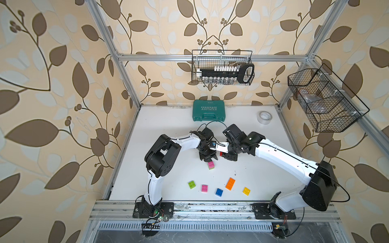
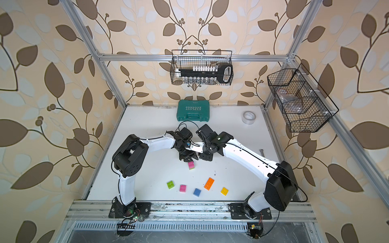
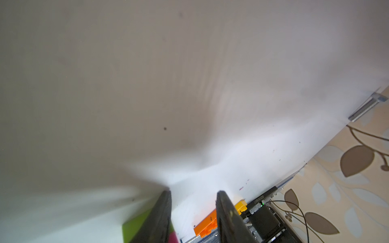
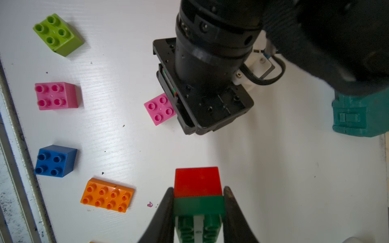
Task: Assemble the letter r with lego
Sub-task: Move the lego brick at the center of the board, then assemble the lego brick with the lego brick.
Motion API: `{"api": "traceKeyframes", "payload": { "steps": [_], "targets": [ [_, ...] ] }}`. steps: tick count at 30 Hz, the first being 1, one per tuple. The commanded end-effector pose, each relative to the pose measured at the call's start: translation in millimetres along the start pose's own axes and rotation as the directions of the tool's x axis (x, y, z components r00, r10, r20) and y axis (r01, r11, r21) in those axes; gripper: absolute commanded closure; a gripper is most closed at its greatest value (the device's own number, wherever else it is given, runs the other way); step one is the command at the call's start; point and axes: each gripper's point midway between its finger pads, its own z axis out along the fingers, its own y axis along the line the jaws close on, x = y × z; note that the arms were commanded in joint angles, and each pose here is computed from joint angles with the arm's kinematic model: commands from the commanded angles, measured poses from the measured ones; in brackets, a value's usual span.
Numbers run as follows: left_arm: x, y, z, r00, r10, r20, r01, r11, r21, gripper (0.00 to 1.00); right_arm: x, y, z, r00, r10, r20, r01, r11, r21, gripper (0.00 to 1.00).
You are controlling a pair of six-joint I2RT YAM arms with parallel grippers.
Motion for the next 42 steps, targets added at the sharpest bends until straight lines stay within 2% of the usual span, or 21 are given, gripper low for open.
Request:
{"api": "traceKeyframes", "payload": {
  "steps": [1, 8, 14, 17, 20, 22, 25, 28, 30, 33, 37, 42],
  "targets": [
    [19, 29, 22, 0.998, 0.01, -0.062, -0.016, 0.995, -0.095, 0.62, 6, 0, -7, 1.0, 0.024, -0.004, -0.024, 1.0, 0.014, 1.0],
    [34, 19, 29, 0.994, 0.055, -0.09, -0.061, 0.996, -0.065, 0.62, 9, 4, -11, 0.999, 0.046, -0.01, -0.046, 0.999, 0.002, 1.0],
    [36, -3, 7, 0.995, 0.098, -0.029, -0.098, 0.995, 0.014, 0.6, 12, 18, -13, 0.999, 0.04, 0.016, -0.039, 0.998, -0.05, 1.0],
    [32, -13, -18, 0.991, 0.124, 0.047, -0.125, 0.992, 0.026, 0.53, 7, 23, -18, 0.998, 0.027, 0.05, -0.024, 0.997, -0.075, 1.0],
    [16, -9, -54, 0.985, 0.085, 0.15, -0.091, 0.995, 0.035, 0.37, 2, 25, -23, 0.998, 0.001, 0.066, 0.004, 0.996, -0.086, 1.0],
    [0, 0, -87, 0.972, -0.006, 0.233, -0.012, 0.997, 0.073, 0.22, -1, 28, -25, 0.998, -0.023, 0.063, 0.029, 0.994, -0.103, 1.0],
    [-15, 25, -139, 0.926, -0.082, 0.368, 0.064, 0.996, 0.06, 0.16, -7, 36, -21, 0.996, -0.077, 0.049, 0.082, 0.989, -0.12, 1.0],
    [-14, 47, -187, 0.869, -0.105, 0.484, 0.106, 0.994, 0.025, 0.13, -8, 43, -10, 0.99, -0.143, -0.007, 0.141, 0.98, -0.138, 1.0],
    [-7, 59, -208, 0.84, -0.125, 0.528, 0.13, 0.991, 0.027, 0.13, -11, 49, -2, 0.983, -0.181, -0.033, 0.174, 0.973, -0.15, 1.0],
    [8, 73, -219, 0.822, -0.162, 0.546, 0.156, 0.986, 0.058, 0.16, -15, 59, 9, 0.968, -0.244, -0.064, 0.231, 0.959, -0.164, 1.0],
    [30, 89, -225, 0.812, -0.192, 0.551, 0.176, 0.981, 0.083, 0.15, -14, 62, 23, 0.958, -0.259, -0.119, 0.238, 0.957, -0.167, 1.0],
    [54, 92, -244, 0.782, -0.168, 0.601, 0.117, 0.985, 0.124, 0.11, -9, 73, 37, 0.938, -0.303, -0.165, 0.272, 0.944, -0.186, 1.0]
  ]
}}
